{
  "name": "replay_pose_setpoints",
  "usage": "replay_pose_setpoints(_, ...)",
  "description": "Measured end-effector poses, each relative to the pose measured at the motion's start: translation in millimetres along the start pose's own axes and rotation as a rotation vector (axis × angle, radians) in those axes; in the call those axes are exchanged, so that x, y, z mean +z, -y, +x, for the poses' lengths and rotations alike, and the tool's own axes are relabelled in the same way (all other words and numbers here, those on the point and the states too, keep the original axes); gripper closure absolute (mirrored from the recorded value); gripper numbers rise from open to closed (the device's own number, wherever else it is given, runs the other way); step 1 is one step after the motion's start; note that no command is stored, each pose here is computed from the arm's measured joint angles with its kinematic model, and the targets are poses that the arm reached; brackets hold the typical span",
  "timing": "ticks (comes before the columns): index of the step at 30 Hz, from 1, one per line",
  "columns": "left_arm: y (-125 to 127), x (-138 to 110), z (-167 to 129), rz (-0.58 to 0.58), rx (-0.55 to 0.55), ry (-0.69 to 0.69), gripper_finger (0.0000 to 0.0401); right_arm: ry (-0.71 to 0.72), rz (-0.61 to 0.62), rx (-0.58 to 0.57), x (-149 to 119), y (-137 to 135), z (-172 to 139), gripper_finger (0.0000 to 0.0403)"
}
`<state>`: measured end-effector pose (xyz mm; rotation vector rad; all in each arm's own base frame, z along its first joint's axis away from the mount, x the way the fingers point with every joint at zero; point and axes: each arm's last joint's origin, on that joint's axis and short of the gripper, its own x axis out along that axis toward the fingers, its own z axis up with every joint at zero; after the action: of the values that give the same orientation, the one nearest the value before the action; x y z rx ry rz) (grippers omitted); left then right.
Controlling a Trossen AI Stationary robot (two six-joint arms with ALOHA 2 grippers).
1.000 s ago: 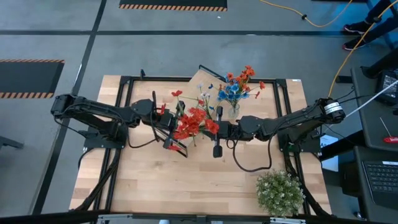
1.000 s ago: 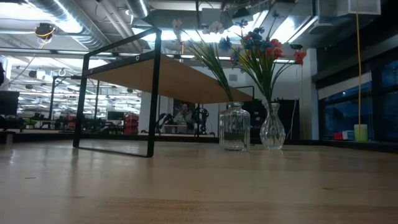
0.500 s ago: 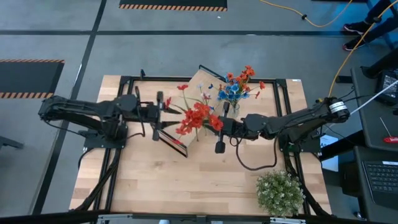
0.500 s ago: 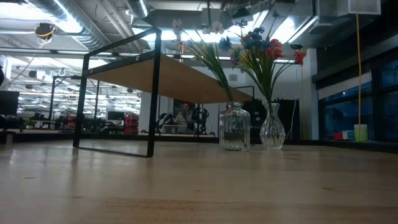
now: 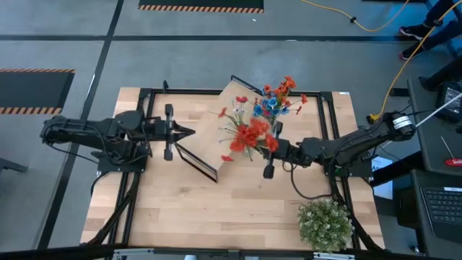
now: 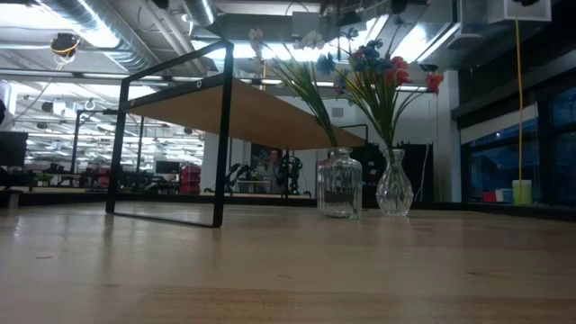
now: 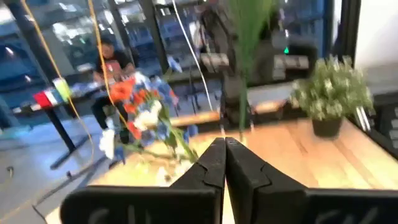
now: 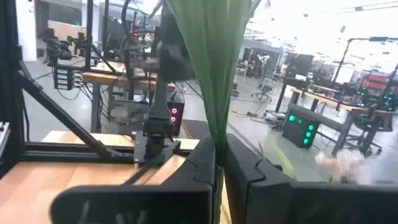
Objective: Pick and place flowers into a vace then onto a shelf
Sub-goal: Put the red flowers into the left transparent vase
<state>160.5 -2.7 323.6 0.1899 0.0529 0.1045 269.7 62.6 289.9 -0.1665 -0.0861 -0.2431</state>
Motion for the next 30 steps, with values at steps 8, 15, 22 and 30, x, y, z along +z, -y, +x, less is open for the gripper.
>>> replay_pose_setpoints(8,0.8,-18.7,-14.2,-0.026,0.028,0.057,0.0398,-0.011,-0.011,-0.002,-27.1,-4.8,-15.6,0.0392)
replay_pose_setpoints(15,2.6,-30.8,-14.1,-0.043,0.043,0.055,0.0398,0.033,0.02,-0.017,-47.6,-0.1,-30.0,0.0392)
replay_pose_setpoints(22,2.5,-30.1,-13.9,-0.046,0.044,0.063,0.0398,0.041,0.03,-0.013,-68.7,4.6,-45.4,0.0392)
replay_pose_setpoints(30,2.5,-29.8,-13.8,-0.051,0.044,0.067,0.0398,0.071,0.003,-0.028,-79.6,6.8,-40.5,0.0393)
